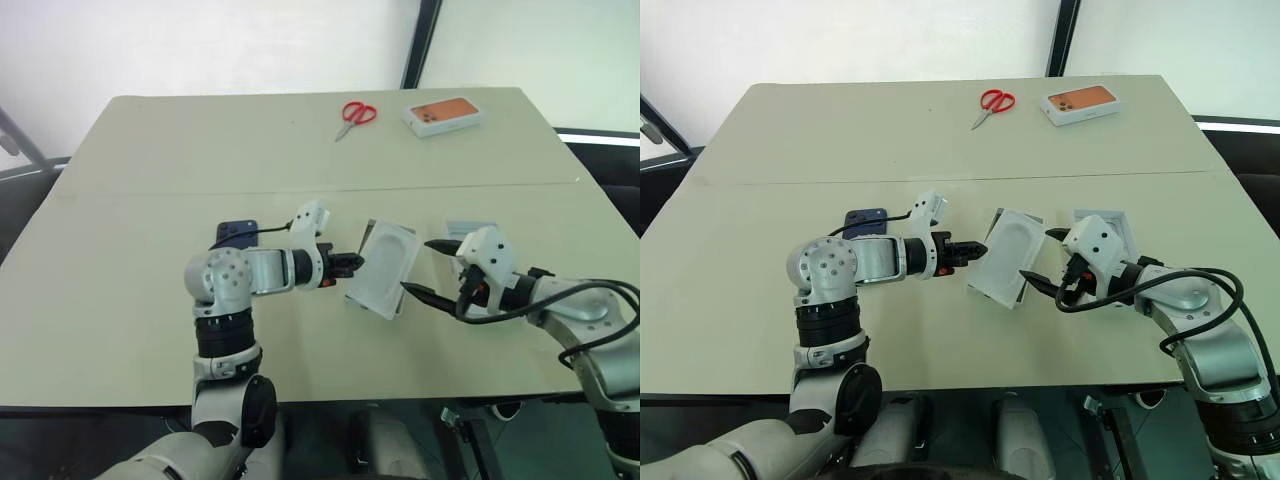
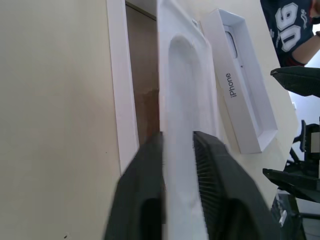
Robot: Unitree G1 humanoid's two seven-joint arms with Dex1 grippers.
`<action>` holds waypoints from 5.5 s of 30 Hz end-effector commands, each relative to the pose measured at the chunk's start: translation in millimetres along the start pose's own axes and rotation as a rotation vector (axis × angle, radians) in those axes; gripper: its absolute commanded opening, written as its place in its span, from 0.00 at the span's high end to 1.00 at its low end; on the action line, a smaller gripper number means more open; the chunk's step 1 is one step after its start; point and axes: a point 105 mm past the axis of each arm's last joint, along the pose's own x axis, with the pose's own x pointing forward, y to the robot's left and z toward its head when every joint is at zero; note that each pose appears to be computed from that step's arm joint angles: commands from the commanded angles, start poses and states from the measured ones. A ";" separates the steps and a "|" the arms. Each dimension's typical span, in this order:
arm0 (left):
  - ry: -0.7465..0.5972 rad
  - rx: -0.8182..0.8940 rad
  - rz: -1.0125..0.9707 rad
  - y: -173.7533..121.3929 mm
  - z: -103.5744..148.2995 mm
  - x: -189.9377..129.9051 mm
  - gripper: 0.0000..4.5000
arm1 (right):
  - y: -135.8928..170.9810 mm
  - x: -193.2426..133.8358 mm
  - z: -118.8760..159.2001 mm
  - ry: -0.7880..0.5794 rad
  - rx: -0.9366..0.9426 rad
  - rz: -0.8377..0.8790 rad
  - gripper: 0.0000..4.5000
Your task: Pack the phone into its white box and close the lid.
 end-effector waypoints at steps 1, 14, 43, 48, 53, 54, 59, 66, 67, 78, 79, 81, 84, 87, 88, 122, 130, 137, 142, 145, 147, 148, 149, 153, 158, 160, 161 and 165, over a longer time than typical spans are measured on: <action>-0.061 0.032 -0.007 -7.1 10.0 -4.4 0.37 | -3.5 -0.1 10.6 -0.034 -0.037 -0.011 0.00; -0.376 0.543 0.178 41.8 39.4 -84.5 0.02 | -14.3 41.1 9.0 0.099 -0.045 -0.066 0.66; -0.177 0.827 -0.082 36.3 -33.0 -108.6 0.02 | -47.0 96.2 -17.6 0.264 -0.242 -0.256 1.00; -0.175 0.824 -0.087 35.5 -33.9 -106.9 0.02 | -37.0 93.8 -6.8 0.197 -0.279 -0.220 1.00; -0.179 0.815 -0.068 39.2 -31.3 -107.4 0.02 | -24.4 83.4 4.3 0.148 -0.335 -0.127 1.00; -0.179 0.813 -0.066 39.7 -30.9 -107.4 0.02 | -22.5 80.1 6.8 0.141 -0.342 -0.109 1.00; -0.188 0.809 -0.040 44.4 -27.6 -108.1 0.02 | 4.5 64.9 6.0 0.160 -0.342 0.075 1.00; -0.197 0.798 -0.002 49.8 -26.0 -110.5 0.02 | 15.9 64.4 -12.6 0.242 -0.367 0.119 1.00; -0.201 0.793 0.006 50.8 -25.4 -111.6 0.02 | 15.3 64.7 -11.2 0.237 -0.373 0.117 1.00; -0.223 0.764 0.074 62.0 -22.5 -126.5 0.02 | 16.9 44.5 18.9 0.106 -0.275 0.192 0.60; -0.219 0.769 0.052 58.1 -24.5 -126.1 0.02 | 22.9 39.5 17.2 0.109 -0.255 0.227 0.45; -0.191 0.792 -0.014 47.7 -33.2 -122.5 0.02 | 41.3 29.2 6.8 0.138 -0.232 0.314 0.24; -0.167 0.810 -0.058 41.4 -39.5 -120.2 0.02 | 53.5 24.5 -3.6 0.170 -0.205 0.352 0.24; -0.155 0.837 -0.091 36.4 -42.3 -120.8 0.02 | 55.2 25.9 -6.9 0.175 -0.175 0.331 0.24; -0.150 0.844 -0.098 35.4 -43.0 -121.2 0.02 | 55.6 26.3 -8.2 0.180 -0.170 0.326 0.24; -0.170 0.826 -0.032 46.2 -41.4 -128.4 0.02 | 51.4 38.8 -2.2 0.084 -0.436 0.499 0.78; -0.344 0.706 0.115 61.4 -8.6 -155.3 0.02 | 36.3 43.0 64.3 -0.149 -0.241 0.358 0.33; -0.530 0.325 0.403 118.5 17.5 -190.2 0.00 | 48.6 98.5 79.3 -0.120 -0.221 0.285 0.53; -0.530 0.157 0.564 146.5 14.6 -200.4 0.00 | 66.1 146.5 79.9 -0.068 -0.212 0.272 0.99; -0.491 0.062 0.584 154.2 10.1 -198.9 0.00 | 72.2 165.6 79.7 -0.046 -0.244 0.242 0.99; -0.448 0.003 0.584 157.8 5.6 -195.2 0.00 | 78.5 177.0 77.2 -0.029 -0.325 0.226 0.99; -0.417 -0.027 0.581 159.4 2.3 -192.7 0.00 | 81.8 181.5 76.8 -0.027 -0.349 0.225 0.99; -0.390 -0.057 0.568 159.8 -0.5 -189.2 0.00 | 87.0 186.0 75.9 -0.024 -0.379 0.232 0.99; -0.280 -0.118 0.507 154.9 -10.7 -175.6 0.00 | 104.1 197.8 71.1 -0.017 -0.460 0.264 0.99; -0.211 -0.171 0.420 143.8 -17.0 -162.2 0.00 | 115.9 205.7 72.8 -0.037 -0.478 0.282 0.99; -0.194 -0.170 0.406 140.2 -18.9 -157.3 0.00 | 120.7 208.4 74.3 -0.046 -0.484 0.293 0.99; -0.183 -0.167 0.399 138.2 -20.3 -154.3 0.00 | 123.7 210.0 75.1 -0.051 -0.486 0.301 0.99; -0.192 -0.194 0.368 133.6 -20.4 -146.8 0.00 | 130.6 214.8 79.5 -0.073 -0.501 0.312 0.99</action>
